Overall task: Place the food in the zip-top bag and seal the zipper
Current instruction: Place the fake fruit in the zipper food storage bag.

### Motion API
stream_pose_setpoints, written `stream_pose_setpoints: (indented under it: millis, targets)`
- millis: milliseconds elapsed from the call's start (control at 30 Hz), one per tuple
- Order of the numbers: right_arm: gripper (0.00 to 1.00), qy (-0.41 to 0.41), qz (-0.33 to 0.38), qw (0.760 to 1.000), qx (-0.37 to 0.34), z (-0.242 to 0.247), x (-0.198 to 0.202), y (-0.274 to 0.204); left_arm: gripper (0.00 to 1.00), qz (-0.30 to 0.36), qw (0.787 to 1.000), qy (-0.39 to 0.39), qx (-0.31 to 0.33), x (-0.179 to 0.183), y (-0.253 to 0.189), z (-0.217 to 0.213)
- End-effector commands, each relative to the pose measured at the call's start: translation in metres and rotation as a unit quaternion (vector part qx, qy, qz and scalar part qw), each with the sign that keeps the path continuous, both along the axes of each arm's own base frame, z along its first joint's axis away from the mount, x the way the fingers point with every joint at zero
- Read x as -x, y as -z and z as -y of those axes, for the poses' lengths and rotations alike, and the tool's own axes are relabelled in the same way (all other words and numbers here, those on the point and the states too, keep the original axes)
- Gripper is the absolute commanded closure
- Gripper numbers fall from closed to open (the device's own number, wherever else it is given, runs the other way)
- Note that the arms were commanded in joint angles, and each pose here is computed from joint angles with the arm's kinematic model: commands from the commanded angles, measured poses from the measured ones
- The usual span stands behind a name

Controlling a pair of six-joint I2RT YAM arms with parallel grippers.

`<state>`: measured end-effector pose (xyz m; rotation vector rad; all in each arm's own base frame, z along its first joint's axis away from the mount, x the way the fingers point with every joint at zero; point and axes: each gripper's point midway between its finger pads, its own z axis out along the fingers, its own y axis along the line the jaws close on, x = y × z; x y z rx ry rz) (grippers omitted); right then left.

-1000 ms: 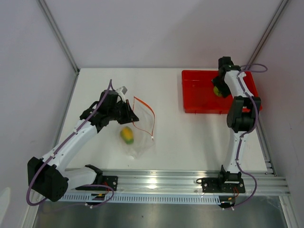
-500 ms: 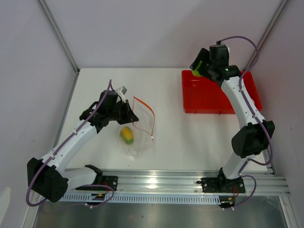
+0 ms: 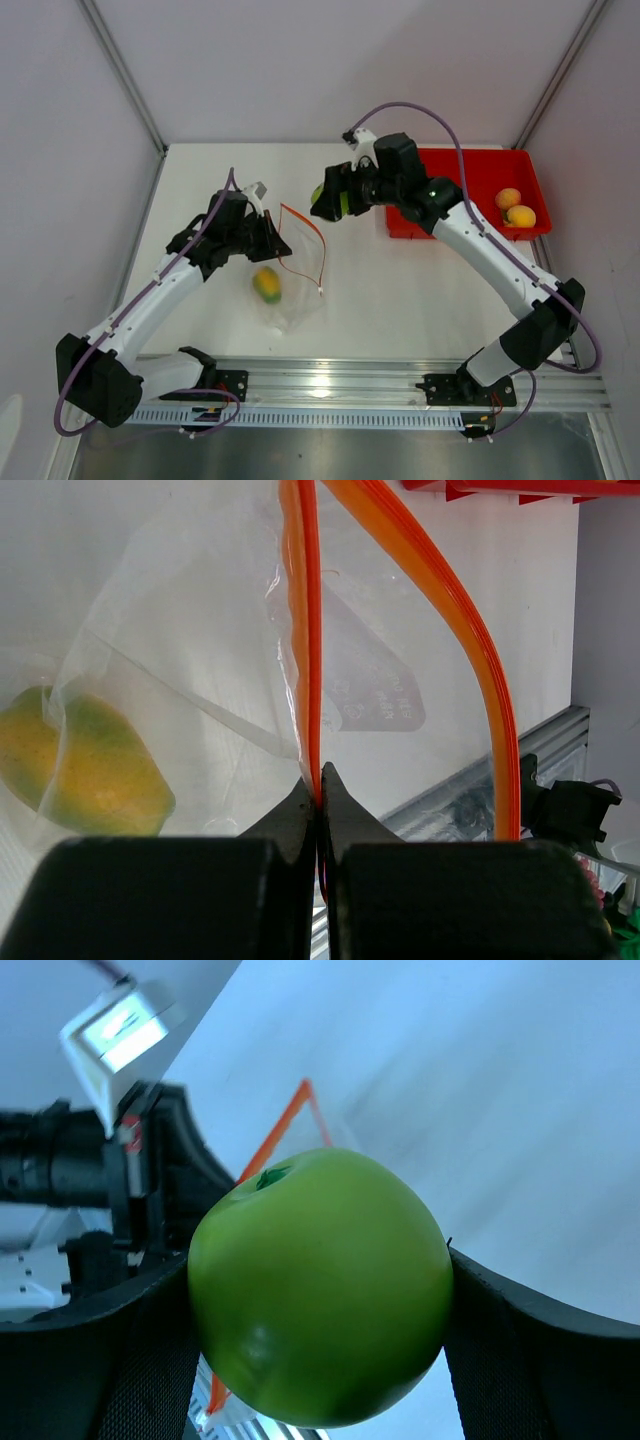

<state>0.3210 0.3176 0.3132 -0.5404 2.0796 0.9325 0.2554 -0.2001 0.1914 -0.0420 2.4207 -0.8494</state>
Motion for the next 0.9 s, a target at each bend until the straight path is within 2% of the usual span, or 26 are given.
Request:
stream_pose_setpoints:
  millis: [0,133,467,500,633,667,733,867]
  targets:
    - [1.00,-0.076,0.067,0.995,-0.004,-0.017,0.038,-0.021,0.99,0.011,1.000,0.010,0.014,0.005,-0.012,0.003]
    - [1.00,-0.109,0.076,0.991,-0.005,-0.030,0.057,-0.010,0.99,0.015,1.000,0.011,0.014,0.006,-0.015,0.002]
    - [0.82,-0.149,0.054,0.987,0.035,-0.060,0.074,0.025,0.99,0.022,0.999,0.014,0.019,0.008,-0.025,0.003]
    - [0.76,-0.150,0.053,0.987,0.036,-0.061,0.074,0.026,0.99,0.022,0.999,0.013,0.019,0.007,-0.025,0.003]
    - [0.64,-0.150,0.050,0.986,0.048,-0.063,0.072,0.030,0.99,0.023,0.999,0.015,0.021,0.007,-0.026,0.004]
    - [0.56,-0.149,0.051,0.986,0.050,-0.064,0.072,0.030,0.99,0.021,0.999,0.015,0.021,0.008,-0.025,0.003]
    - [0.52,-0.147,0.050,0.986,0.053,-0.064,0.071,0.031,1.00,0.022,0.999,0.014,0.022,0.008,-0.026,0.003]
    - [0.31,-0.142,0.052,0.987,0.056,-0.065,0.068,0.032,1.00,0.024,0.999,0.016,0.023,0.009,-0.027,0.004]
